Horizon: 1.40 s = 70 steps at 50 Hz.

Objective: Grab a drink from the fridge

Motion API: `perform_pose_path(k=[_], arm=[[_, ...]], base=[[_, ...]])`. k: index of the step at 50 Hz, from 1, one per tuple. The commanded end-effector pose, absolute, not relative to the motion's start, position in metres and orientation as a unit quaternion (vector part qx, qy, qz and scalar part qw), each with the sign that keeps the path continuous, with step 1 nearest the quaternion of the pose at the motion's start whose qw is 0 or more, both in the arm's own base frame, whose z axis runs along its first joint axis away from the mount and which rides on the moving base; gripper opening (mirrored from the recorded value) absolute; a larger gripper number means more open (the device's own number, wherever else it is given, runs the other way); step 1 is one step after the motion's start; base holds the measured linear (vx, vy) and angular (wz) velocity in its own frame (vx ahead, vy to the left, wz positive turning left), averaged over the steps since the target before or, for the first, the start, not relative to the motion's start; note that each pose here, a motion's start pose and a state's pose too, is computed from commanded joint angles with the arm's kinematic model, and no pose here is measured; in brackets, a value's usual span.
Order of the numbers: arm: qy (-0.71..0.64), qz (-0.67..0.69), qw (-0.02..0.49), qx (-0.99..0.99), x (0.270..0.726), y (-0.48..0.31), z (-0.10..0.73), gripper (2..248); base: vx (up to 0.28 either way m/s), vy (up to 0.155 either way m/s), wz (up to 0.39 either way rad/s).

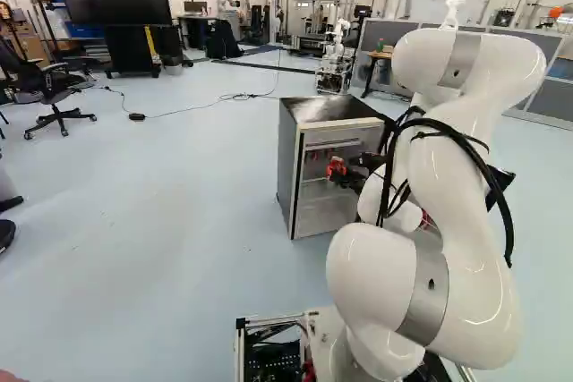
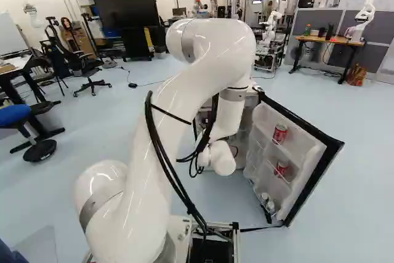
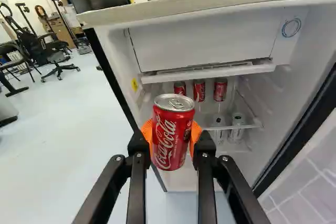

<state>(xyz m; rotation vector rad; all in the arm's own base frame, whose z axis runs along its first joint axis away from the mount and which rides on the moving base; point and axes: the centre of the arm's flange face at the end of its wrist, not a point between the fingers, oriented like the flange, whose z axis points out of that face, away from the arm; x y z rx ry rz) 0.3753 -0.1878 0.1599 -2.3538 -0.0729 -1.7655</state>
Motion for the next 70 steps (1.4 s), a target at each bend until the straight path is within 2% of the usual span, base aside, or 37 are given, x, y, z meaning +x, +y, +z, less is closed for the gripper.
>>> perform_pose_path(k=[70], arm=[[-0.056, -0.642, 0.064, -0.762, 0.371, -0.184, 0.245, 91]], base=[[0.0, 0.0, 0.0]])
